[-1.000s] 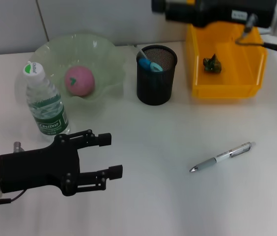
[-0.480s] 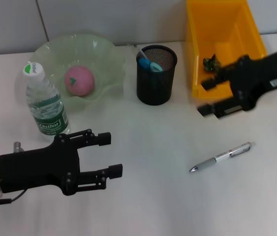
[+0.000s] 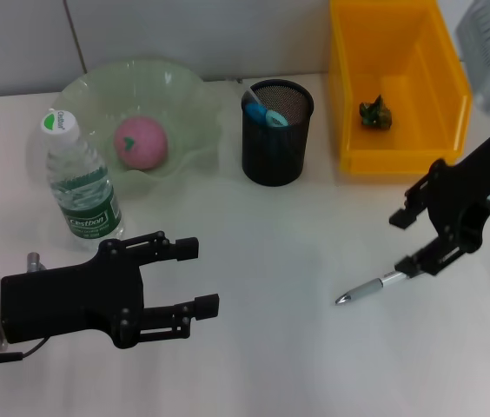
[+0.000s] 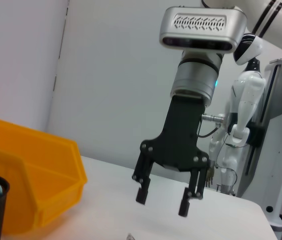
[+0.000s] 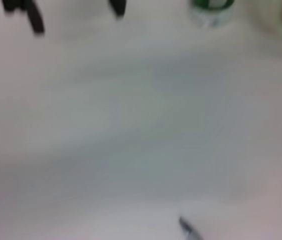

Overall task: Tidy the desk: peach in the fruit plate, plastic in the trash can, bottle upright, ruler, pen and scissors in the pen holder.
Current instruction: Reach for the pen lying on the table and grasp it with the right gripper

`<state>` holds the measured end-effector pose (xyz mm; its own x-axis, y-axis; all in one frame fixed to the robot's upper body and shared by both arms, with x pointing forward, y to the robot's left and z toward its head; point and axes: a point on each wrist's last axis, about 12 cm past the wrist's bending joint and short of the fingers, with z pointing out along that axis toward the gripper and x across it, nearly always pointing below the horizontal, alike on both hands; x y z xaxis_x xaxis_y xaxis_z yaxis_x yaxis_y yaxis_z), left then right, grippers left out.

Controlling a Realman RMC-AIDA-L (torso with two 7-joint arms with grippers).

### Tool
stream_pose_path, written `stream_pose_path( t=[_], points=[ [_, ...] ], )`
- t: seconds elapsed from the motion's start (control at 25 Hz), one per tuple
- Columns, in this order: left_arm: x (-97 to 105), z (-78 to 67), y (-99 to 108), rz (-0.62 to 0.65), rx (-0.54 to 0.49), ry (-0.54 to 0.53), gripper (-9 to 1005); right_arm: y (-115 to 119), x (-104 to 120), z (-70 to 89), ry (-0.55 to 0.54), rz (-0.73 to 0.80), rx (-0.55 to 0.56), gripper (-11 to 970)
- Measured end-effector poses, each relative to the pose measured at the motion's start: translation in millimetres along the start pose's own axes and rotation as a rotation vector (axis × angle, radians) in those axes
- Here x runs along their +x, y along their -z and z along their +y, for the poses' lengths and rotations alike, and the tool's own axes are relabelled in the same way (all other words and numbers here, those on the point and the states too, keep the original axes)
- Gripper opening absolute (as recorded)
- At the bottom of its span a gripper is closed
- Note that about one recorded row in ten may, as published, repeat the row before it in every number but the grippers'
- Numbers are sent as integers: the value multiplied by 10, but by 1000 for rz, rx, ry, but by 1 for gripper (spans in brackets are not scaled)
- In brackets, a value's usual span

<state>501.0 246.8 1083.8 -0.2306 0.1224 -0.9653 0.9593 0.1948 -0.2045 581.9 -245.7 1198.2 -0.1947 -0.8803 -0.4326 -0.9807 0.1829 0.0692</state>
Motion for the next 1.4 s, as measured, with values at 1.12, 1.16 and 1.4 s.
stream_pose_path(
  t=[1.12, 1.16, 1.4],
  points=[
    [138, 24, -71, -3, -64, -17, 786, -831, -377, -133, 433, 409, -14, 632],
    [138, 24, -71, -3, -64, -17, 785, -841, -374, -134, 437, 408, -14, 632],
    [118, 22, -87, -3, -53, -8, 786, -895, -354, -122, 460, 414, -22, 632]
  ],
)
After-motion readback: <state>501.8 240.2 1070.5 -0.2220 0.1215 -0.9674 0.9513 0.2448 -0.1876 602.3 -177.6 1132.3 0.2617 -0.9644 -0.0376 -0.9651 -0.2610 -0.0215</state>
